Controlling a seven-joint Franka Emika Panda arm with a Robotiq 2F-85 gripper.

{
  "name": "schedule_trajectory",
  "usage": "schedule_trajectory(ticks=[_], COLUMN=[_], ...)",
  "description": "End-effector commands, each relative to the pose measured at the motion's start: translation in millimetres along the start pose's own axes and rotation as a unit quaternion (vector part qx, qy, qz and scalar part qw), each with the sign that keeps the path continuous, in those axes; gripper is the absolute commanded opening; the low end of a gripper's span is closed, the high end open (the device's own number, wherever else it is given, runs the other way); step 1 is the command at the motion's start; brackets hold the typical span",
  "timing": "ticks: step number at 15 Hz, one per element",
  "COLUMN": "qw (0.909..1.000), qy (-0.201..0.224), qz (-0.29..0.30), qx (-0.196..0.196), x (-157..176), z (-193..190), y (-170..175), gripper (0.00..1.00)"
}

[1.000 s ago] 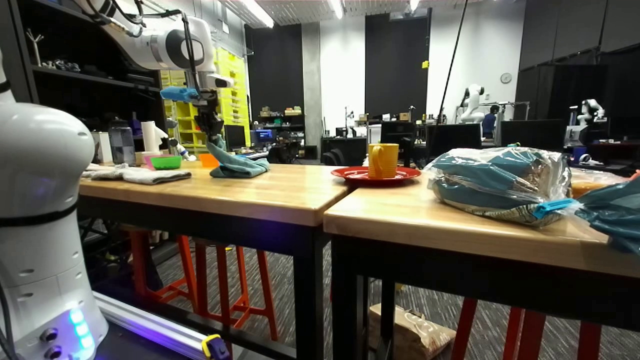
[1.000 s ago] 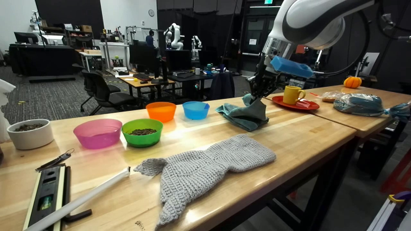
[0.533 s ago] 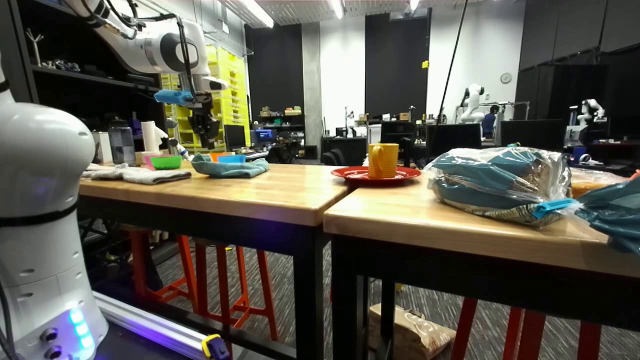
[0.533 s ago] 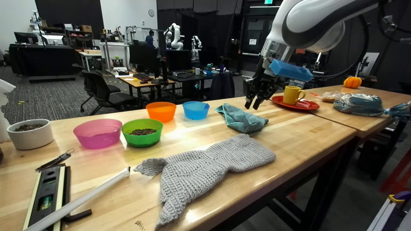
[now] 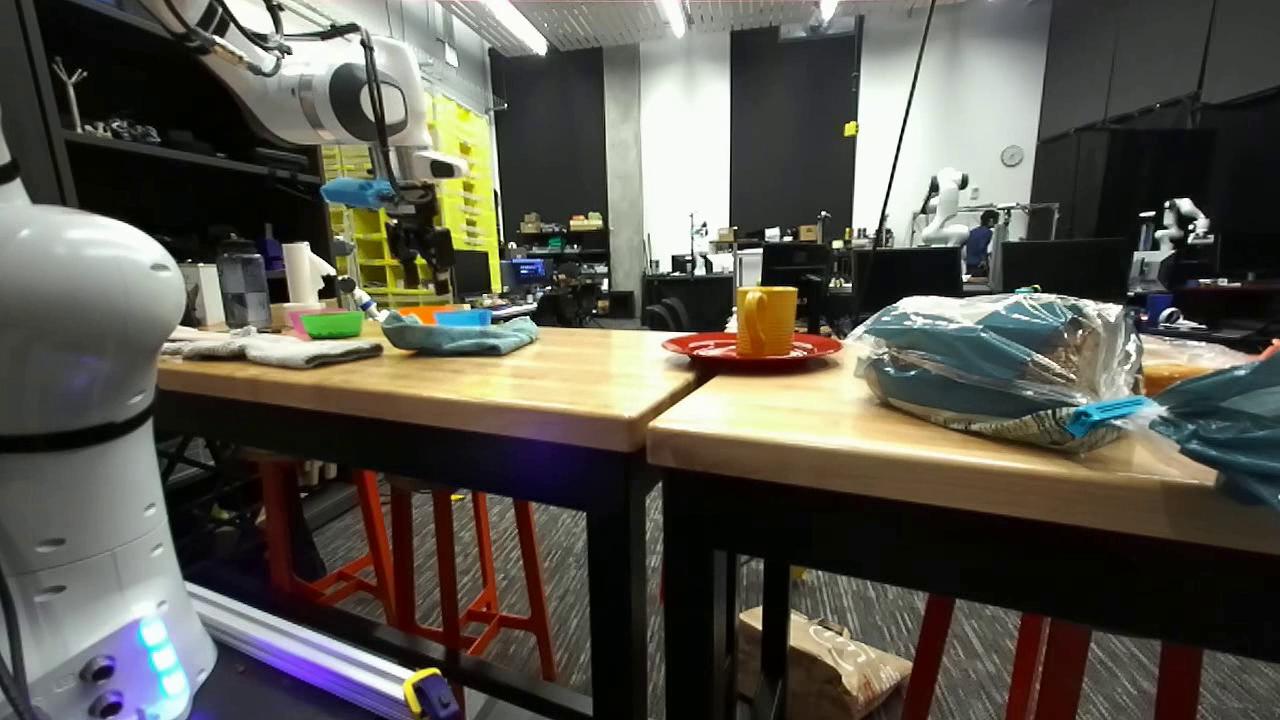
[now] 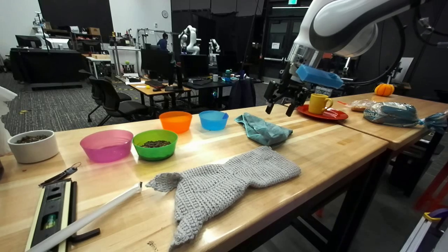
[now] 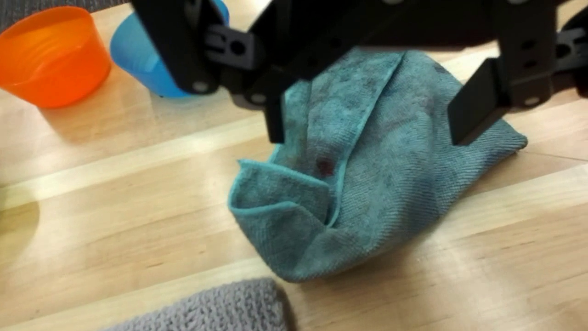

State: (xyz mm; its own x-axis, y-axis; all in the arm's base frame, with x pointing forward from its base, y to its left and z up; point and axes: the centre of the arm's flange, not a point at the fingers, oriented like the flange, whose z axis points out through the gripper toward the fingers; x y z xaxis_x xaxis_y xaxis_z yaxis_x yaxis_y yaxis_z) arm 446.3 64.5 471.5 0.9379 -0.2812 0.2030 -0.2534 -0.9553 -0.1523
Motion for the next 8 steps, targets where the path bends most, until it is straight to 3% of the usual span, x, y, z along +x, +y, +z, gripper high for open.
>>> schedule_trajectory(ticks=[1, 8], qw=[0.9992, 0.9954], qy=[-0.006, -0.027], qz=[0.032, 0.082], qx=[-0.021, -0.043], x=[15, 45], z=[15, 61], y=[18, 40], gripper=[1.00, 1.00])
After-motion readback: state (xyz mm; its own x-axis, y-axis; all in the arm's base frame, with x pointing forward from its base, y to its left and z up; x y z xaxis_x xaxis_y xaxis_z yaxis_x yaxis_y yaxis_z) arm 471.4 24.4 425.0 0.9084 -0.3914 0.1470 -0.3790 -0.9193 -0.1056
